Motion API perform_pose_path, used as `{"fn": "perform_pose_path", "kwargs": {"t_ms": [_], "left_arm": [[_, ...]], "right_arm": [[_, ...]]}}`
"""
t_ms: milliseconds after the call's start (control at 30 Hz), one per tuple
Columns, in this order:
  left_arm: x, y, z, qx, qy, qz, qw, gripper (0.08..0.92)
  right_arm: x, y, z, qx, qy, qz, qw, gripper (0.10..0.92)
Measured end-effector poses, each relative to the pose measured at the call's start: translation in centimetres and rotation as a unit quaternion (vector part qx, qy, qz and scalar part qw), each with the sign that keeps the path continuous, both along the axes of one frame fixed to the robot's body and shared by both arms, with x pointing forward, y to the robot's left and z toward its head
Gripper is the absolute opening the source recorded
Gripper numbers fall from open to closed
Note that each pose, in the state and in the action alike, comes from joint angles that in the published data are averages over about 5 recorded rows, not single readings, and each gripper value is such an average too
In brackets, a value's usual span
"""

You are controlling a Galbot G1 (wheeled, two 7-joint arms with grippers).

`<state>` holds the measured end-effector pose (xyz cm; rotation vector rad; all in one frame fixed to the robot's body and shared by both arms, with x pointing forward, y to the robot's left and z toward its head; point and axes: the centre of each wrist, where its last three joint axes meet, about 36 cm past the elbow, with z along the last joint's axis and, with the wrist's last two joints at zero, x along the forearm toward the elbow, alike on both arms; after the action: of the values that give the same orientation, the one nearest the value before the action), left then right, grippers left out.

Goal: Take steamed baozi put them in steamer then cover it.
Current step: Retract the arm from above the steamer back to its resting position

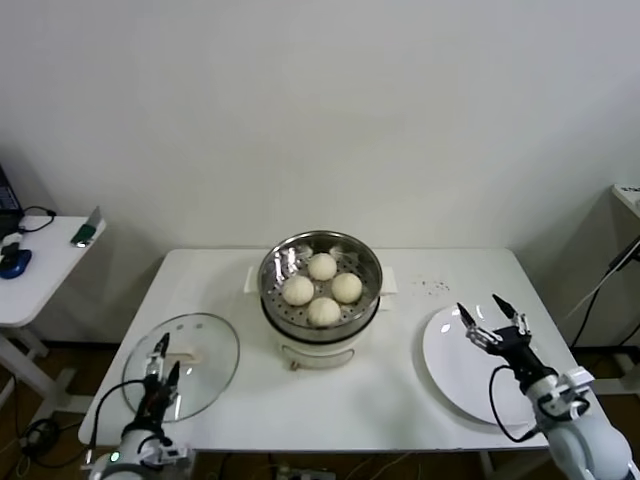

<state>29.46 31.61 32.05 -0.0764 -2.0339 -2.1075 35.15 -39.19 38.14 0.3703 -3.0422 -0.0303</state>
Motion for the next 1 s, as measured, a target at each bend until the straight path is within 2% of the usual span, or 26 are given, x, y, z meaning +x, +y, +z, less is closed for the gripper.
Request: {"fn": "perform_pose_path", "kwargs": {"t_ms": [400, 600, 800, 1000], "left_arm": [[3.3, 2.3, -4.2, 0.05, 0.014, -0.008, 0.999, 0.823], [4.4, 2.6, -5.2, 0.052, 0.0, -0.009, 0.999, 0.823], [5.4, 2.6, -5.3, 0.049, -0.019, -0.011, 0.999, 0.823], [6.2, 3.0, -5.3, 0.045, -0.029, -0.012, 0.998, 0.823]], "right_arm": [[-1.4, -0.7, -1.3, -0.01, 0.006, -0.023, 1.0, 0.823], [-1.4, -0.9, -1.8, -0.017, 0.007, -0.027, 0.999, 0.823], [-1.4, -0.8, -2.3, -0.021, 0.007, -0.028, 0.999, 0.823], [-1.5, -0.7, -3.0, -0.027, 0.01, -0.029, 0.999, 0.823]]}}
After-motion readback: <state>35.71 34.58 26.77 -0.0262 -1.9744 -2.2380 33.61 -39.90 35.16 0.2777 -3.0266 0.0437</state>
